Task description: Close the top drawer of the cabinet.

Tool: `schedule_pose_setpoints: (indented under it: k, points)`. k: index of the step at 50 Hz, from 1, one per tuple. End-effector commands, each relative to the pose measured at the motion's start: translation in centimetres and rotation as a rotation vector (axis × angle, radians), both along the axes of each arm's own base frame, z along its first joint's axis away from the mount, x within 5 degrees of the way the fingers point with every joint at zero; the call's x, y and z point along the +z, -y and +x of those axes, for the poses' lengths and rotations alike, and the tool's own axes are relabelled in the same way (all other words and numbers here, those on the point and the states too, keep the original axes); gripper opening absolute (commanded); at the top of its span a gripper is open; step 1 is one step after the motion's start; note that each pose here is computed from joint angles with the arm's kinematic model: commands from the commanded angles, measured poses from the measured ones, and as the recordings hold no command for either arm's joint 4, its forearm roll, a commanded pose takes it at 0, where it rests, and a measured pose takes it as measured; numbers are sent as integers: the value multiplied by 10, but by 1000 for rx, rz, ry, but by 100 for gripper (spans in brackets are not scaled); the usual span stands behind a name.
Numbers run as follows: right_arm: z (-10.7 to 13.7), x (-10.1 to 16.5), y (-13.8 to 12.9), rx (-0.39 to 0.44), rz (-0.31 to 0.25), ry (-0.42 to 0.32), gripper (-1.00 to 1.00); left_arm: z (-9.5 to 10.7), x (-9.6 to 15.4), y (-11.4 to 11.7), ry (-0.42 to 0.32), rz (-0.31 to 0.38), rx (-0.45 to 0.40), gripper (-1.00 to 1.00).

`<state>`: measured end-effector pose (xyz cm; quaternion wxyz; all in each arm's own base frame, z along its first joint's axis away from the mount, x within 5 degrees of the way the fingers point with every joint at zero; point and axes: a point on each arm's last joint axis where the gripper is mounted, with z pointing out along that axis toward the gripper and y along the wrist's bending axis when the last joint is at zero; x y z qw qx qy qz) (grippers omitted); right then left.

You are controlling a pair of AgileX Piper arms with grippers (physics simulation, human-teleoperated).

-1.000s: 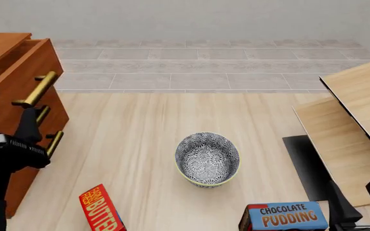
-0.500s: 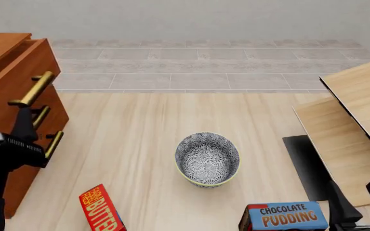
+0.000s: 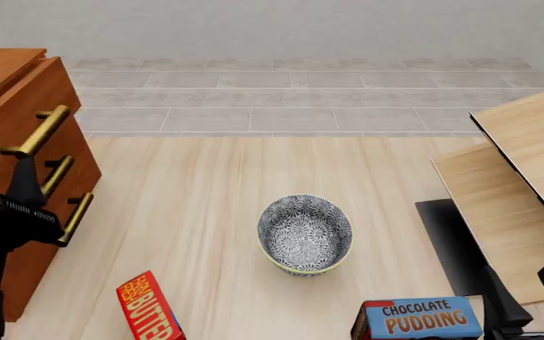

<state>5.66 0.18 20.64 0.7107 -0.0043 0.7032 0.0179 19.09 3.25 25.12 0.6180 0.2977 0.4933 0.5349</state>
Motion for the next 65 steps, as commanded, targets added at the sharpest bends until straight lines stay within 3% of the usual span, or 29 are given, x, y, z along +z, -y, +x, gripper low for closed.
schedule_pose_setpoints:
  k: [1,65]
  points:
    - [0,0,0,6,-4,0,100,7,1,-10,-3,-1,42,100]
    - [0,0,-1,18,-8,-2,100,9,2,-25,-3,-6,108,100]
